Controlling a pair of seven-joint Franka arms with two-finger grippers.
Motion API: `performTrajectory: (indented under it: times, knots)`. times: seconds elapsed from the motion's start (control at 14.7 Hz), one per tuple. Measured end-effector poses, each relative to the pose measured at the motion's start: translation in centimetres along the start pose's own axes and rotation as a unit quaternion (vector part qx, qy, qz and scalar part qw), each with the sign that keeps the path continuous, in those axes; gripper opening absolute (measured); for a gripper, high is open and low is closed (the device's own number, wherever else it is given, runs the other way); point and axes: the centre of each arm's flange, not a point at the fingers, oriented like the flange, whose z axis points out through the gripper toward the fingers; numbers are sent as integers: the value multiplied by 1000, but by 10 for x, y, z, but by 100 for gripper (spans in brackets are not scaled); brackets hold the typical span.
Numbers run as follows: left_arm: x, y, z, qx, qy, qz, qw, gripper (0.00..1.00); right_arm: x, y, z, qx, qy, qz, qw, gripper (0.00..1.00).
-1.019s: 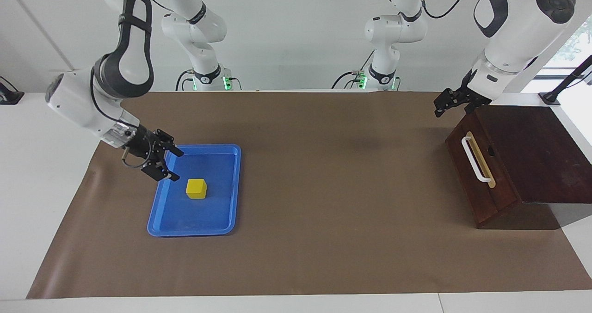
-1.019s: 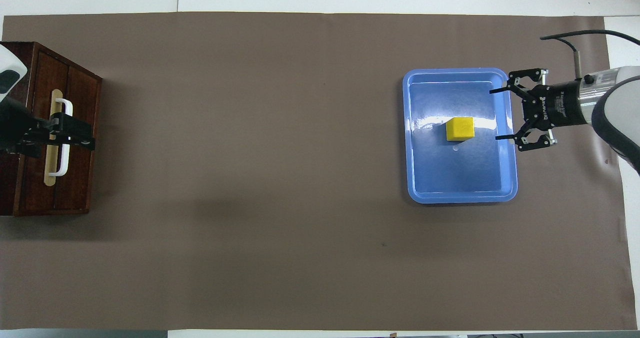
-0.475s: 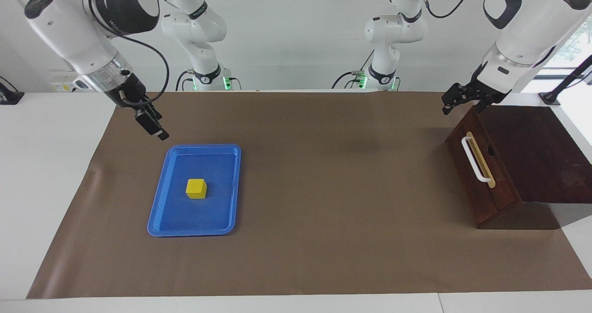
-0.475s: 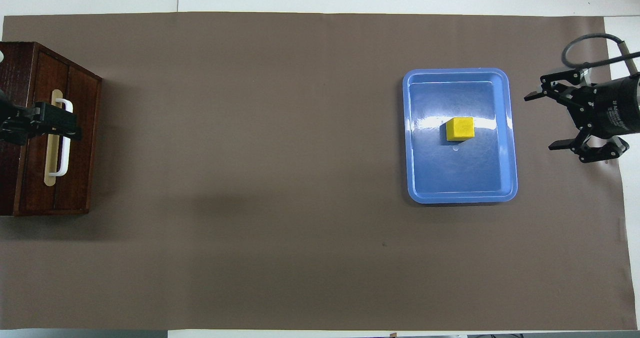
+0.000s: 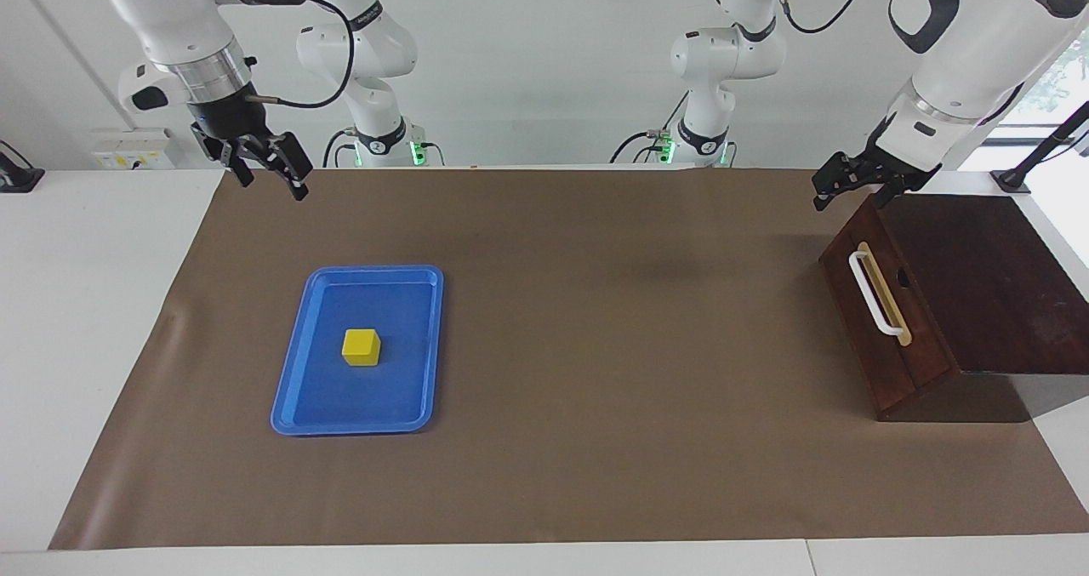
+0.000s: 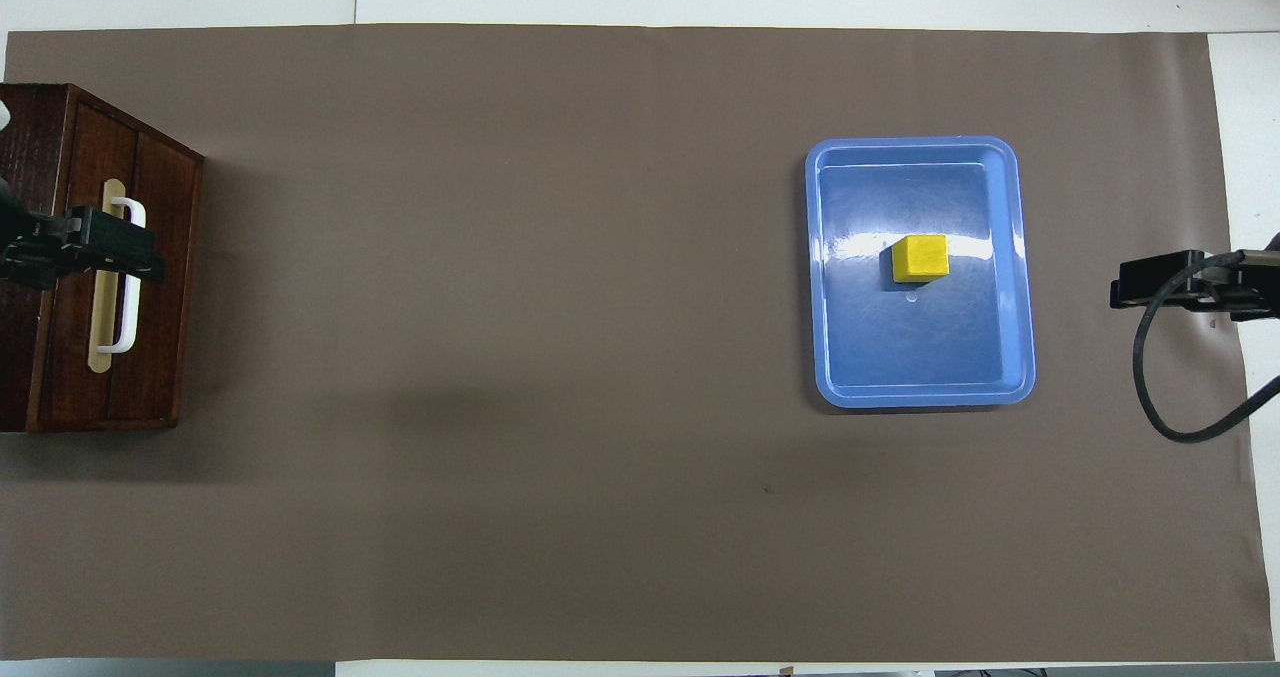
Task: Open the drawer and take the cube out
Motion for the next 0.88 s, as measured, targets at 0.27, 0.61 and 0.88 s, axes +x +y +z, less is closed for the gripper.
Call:
performTrajectory:
  times: [0.27, 0.61, 0.88]
  knots:
    - [0, 4, 5, 0, -4, 6, 1000, 100, -5, -1, 4, -2, -21, -43, 999, 100]
    - [0, 4, 6, 0, -5, 7, 1000, 100, 4, -1, 3, -2, -47, -45, 998, 100]
    - [0, 4, 6, 0, -4, 7, 1000, 100, 11, -2, 13, -3, -65, -45, 997, 100]
